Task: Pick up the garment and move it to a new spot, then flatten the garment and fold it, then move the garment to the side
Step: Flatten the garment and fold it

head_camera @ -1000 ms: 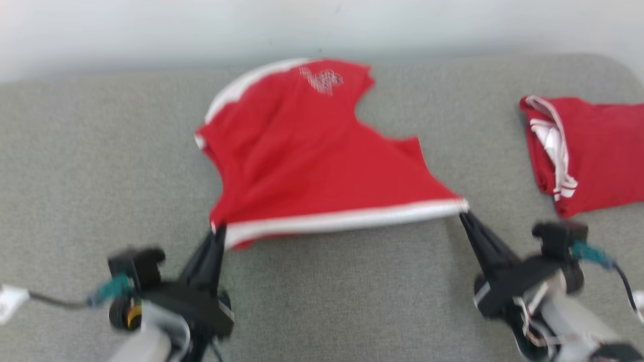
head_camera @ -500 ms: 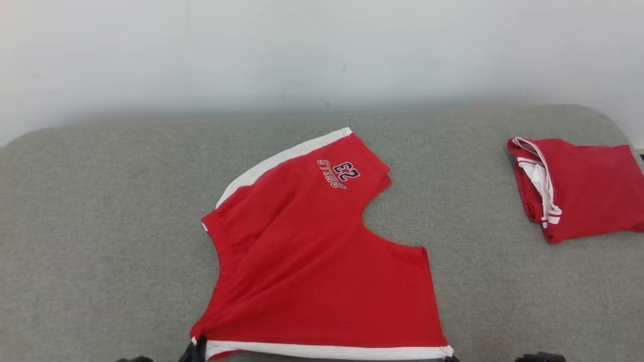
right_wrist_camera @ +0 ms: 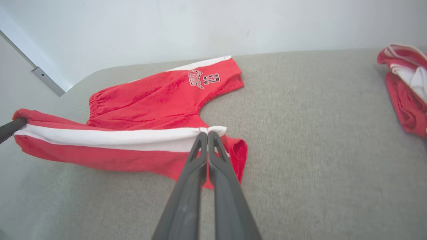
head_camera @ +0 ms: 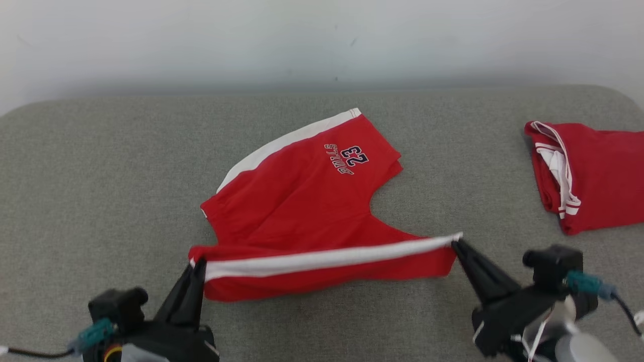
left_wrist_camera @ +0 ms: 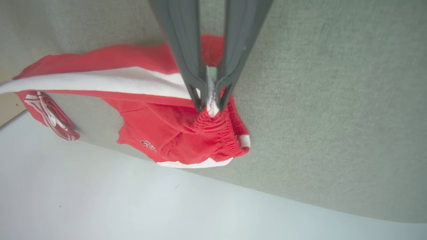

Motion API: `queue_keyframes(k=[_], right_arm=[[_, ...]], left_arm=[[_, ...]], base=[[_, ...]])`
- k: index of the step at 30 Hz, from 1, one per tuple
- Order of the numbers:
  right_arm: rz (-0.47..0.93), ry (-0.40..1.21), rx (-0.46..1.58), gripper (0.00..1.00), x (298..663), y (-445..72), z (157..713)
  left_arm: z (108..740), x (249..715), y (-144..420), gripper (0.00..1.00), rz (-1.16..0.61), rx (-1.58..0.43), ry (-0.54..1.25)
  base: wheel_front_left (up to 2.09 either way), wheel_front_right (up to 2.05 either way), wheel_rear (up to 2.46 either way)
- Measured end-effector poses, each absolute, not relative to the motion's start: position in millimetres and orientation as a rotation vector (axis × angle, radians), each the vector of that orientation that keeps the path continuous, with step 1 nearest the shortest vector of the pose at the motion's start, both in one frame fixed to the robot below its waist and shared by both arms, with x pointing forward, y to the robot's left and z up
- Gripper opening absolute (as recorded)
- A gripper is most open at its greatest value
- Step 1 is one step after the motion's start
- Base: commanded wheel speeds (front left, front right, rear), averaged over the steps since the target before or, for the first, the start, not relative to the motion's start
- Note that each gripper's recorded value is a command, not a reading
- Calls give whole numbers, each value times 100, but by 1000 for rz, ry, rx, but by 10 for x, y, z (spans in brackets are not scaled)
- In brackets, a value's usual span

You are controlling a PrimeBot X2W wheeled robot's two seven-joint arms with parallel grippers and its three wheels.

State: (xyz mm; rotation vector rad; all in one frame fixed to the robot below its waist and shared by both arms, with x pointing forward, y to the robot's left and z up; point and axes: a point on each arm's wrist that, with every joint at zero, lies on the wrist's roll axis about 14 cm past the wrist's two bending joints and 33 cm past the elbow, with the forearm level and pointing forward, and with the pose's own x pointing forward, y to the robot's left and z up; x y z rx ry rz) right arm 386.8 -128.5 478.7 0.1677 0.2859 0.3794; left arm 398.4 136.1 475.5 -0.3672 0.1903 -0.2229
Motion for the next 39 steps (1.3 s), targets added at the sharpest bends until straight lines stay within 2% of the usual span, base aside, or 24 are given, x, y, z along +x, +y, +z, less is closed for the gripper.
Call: queue_keyframes(k=[5,10,19,25,34,35,36,37,38,39], right_arm=[[424,176,73,0,4564,-1211,5203],[435,145,26,0,5269,-1107,5422],[410,227,-13,0,6261,-949,5232],[400,328,-27,0,6604,-830,4780],[420,411,-6,0,6710,-588,4299],[422,419,-1,0,6701,-564,4263],[422,418,3,9,6696,-555,4256],[424,411,1,74,6691,-547,4268],[425,405,2,98,6685,-541,4288],[426,398,4,100,6677,-535,4316]], left_arm=[[5078,4460,1285,0,-270,-385,124],[5197,4901,1263,0,-275,-433,95],[4887,5548,1417,0,-245,-396,158],[4532,5770,1462,0,-215,-415,233],[4161,5778,1622,0,-161,-399,303],[4119,5759,1642,8,-155,-393,316],[4103,5751,1659,40,-149,-389,318],[4117,5753,1664,100,-149,-381,314],[4135,5752,1667,100,-152,-378,308],[4144,5742,1679,100,-148,-374,305]], base=[[0,0,0],[0,0,0],[0,0,0],[0,0,0],[0,0,0],[0,0,0],[0,0,0],[0,0,0],[0,0,0],[0,0,0]])
